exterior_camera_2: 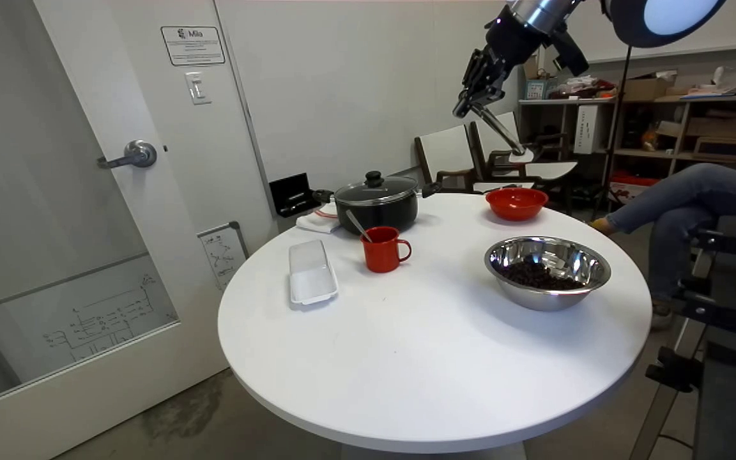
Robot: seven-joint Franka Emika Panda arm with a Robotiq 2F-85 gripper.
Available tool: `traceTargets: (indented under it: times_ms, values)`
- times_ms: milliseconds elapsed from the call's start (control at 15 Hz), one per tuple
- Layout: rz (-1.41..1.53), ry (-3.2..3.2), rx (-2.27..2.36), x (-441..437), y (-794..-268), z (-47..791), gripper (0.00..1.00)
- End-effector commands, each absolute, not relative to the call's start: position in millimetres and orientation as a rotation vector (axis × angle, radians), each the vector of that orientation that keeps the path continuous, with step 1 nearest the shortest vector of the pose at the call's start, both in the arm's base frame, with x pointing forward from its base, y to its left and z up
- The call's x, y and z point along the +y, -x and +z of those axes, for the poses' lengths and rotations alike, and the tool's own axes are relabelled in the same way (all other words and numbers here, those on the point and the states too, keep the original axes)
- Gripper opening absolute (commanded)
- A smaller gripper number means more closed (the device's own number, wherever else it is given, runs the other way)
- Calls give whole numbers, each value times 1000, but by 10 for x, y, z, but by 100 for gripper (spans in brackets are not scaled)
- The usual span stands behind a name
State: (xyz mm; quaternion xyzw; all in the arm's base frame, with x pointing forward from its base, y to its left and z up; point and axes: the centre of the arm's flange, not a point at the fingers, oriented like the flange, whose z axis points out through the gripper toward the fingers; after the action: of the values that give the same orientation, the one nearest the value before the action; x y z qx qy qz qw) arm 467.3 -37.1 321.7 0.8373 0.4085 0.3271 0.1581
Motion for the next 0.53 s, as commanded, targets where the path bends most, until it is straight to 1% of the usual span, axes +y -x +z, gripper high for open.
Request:
traceTargets:
  times_ms: [0,467]
  values:
    - [985,-2371,1134,-696,-5144,2876,1]
    - [962,-2435,1088,-751,-5309,2835,1]
